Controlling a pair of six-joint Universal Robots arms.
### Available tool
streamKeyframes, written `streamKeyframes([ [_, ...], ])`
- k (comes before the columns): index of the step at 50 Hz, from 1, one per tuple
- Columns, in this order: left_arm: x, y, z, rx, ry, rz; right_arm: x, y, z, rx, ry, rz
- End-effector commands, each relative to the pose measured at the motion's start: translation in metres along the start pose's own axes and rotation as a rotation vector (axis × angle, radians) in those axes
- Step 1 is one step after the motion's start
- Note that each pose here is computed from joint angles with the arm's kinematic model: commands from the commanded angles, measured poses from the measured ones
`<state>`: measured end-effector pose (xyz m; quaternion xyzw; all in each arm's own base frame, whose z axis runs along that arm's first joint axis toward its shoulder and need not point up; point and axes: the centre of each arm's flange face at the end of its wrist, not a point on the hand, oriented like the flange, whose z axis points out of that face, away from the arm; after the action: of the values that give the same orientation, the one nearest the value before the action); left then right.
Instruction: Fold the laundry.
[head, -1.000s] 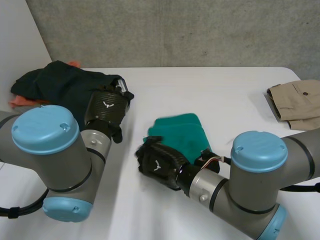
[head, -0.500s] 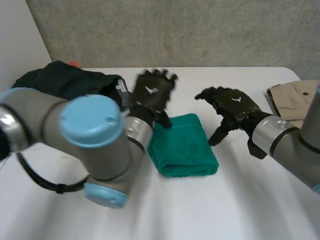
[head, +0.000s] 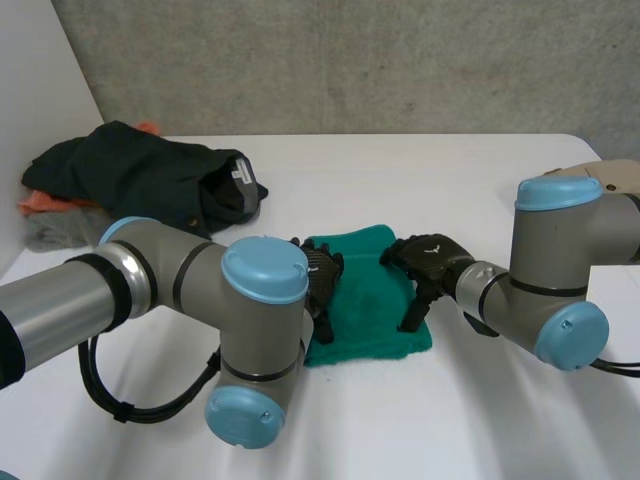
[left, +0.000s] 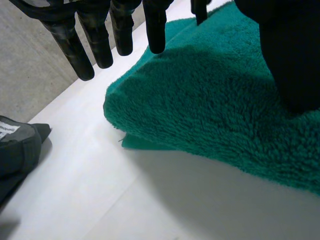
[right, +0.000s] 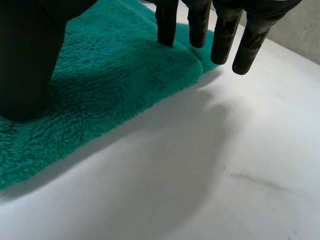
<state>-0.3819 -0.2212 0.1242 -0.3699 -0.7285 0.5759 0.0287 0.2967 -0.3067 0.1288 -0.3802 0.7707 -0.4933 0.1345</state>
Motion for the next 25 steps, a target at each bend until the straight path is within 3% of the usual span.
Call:
streamKeyframes([
  [1, -0.007, -0.025, -0.009, 0.074, 0.008, -0.008, 0.0, -0.035, -0.023, 0.087, 0.03, -0.051],
  [10, -0.043, -0.087, -0.046, 0.278, 0.102, -0.039, -0.006, -0.053, -0.06, 0.179, 0.057, -0.08],
  [13, -0.056, -0.096, -0.055, 0.318, 0.131, -0.04, -0.016, -0.044, -0.071, 0.205, 0.057, -0.101],
  [19, -0.064, -0.113, -0.085, 0.425, 0.312, -0.044, -0.043, -0.017, -0.077, 0.237, 0.034, -0.165],
  [25, -0.075, -0.113, -0.09, 0.439, 0.377, -0.116, -0.071, 0.014, -0.066, 0.219, -0.021, -0.239],
])
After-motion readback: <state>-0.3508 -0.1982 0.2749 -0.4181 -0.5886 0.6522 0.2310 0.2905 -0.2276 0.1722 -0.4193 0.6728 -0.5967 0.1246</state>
